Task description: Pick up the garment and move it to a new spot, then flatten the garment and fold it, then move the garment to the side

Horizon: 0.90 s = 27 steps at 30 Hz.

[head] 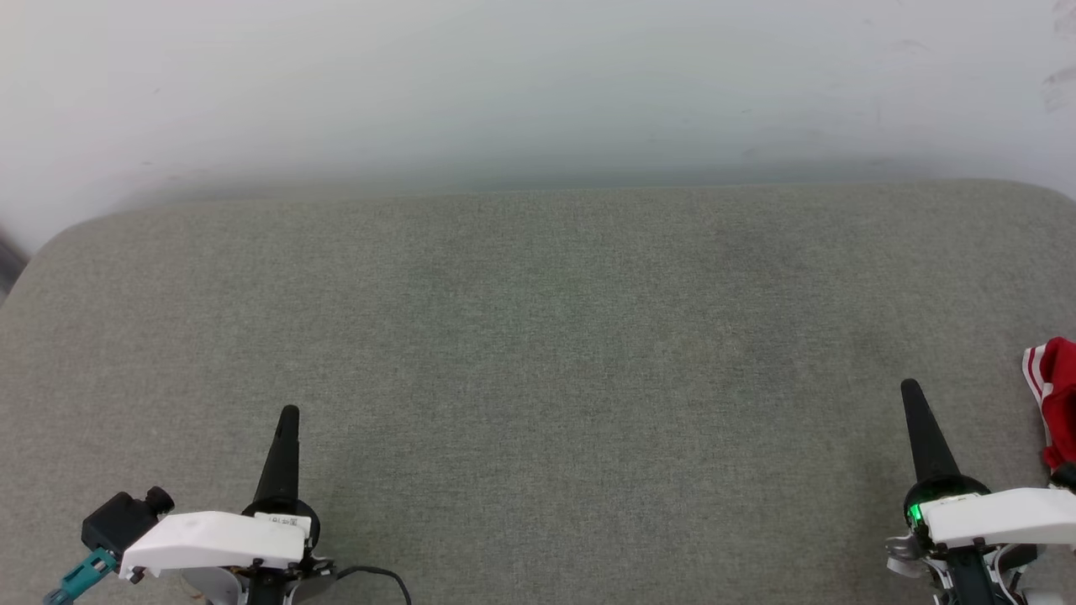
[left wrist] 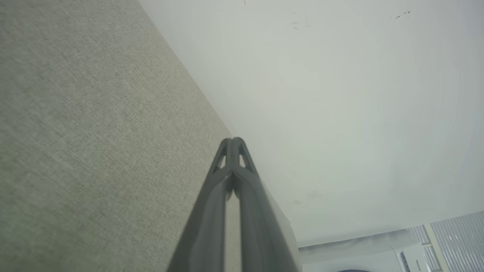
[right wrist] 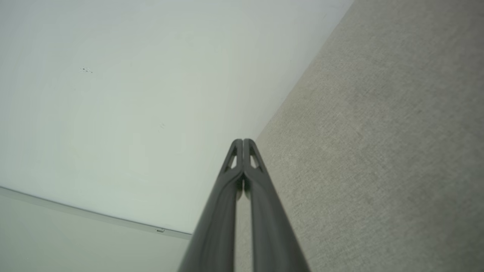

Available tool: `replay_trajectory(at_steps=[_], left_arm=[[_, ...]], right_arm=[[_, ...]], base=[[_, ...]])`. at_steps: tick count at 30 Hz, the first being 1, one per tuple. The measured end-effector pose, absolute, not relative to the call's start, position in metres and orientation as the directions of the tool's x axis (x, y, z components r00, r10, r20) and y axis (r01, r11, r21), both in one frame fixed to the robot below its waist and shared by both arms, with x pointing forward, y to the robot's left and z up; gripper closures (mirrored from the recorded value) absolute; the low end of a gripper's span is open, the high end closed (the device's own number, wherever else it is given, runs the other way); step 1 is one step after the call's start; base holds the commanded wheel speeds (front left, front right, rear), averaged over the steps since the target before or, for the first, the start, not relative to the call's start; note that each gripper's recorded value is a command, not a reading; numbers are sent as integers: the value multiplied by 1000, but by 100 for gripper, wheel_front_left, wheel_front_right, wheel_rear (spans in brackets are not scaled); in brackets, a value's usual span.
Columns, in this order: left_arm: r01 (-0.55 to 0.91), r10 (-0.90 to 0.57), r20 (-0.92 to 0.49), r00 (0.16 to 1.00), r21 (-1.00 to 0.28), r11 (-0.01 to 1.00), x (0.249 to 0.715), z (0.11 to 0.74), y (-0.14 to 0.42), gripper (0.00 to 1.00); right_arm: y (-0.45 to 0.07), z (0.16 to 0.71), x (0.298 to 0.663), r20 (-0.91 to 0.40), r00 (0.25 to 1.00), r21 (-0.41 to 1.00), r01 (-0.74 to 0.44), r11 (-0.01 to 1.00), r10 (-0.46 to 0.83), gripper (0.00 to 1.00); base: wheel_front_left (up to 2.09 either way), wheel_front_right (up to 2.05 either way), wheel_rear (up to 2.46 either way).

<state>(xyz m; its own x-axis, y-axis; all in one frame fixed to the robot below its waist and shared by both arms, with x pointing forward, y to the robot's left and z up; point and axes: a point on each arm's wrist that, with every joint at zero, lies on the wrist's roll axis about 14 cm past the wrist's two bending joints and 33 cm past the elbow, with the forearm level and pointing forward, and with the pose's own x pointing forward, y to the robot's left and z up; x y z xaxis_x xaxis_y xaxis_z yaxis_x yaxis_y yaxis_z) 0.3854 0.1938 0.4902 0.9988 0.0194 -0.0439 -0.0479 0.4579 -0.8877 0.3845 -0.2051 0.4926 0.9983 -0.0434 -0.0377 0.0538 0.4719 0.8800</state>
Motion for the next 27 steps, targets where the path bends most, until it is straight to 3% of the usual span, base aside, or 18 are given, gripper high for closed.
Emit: replay_trajectory(at_steps=[27], left_arm=[[-44,9,-43,999,-972,230,387,494,197,100]], right_arm=[[-204,497,386,-35,999,970,40,238,-25,100]], base=[[0,0,0]])
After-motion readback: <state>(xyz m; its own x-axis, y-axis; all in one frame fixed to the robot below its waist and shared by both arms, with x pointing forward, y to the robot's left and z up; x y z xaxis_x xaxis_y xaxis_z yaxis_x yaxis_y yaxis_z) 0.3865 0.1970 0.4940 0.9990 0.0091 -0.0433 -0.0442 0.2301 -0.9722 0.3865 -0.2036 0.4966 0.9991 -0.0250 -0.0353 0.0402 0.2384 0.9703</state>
